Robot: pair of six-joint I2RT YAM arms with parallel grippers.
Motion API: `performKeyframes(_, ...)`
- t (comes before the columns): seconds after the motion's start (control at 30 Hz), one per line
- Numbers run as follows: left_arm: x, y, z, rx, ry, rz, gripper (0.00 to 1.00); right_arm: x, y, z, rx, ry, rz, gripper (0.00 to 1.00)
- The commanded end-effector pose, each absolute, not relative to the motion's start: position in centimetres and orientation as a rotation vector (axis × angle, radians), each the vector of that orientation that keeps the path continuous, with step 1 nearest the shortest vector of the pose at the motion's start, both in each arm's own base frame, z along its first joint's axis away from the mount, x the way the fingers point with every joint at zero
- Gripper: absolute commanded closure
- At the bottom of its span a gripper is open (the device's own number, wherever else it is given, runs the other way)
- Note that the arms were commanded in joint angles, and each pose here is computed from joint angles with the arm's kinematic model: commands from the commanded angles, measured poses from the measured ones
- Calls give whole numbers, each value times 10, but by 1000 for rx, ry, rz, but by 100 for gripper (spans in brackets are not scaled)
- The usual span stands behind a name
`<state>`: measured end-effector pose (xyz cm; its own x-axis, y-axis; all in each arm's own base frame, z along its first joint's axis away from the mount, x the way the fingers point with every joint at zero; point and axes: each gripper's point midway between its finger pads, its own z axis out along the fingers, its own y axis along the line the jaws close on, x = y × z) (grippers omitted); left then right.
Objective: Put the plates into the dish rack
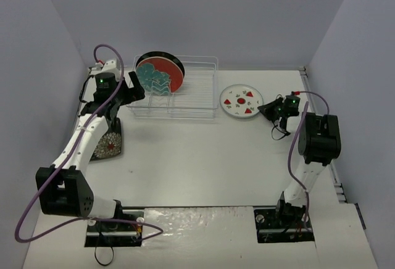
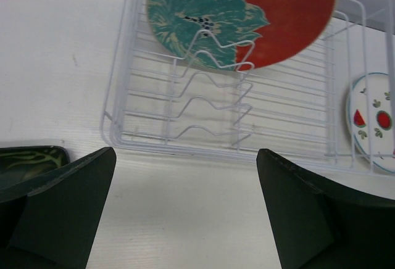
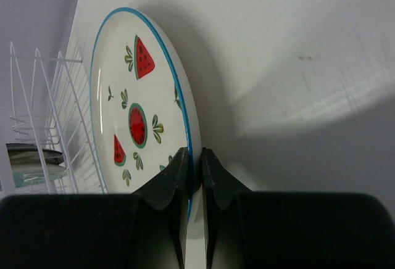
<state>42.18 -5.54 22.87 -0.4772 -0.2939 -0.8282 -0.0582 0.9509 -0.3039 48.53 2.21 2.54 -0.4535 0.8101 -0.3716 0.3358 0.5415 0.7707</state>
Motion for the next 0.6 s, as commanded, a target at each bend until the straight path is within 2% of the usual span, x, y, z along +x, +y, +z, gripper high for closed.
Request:
performKeyframes(0.0,422,-93,287,-72,1885,-465,3,489,15,147,770,1696,886,100)
performKeyframes(0.17,418,-122,289,8,1883,-549,3,454,-1,181,785,1596,860,100)
performKeyframes(0.57,411,-209,284,193,1887,-801,3,401,-2,221,779,1483,915,100)
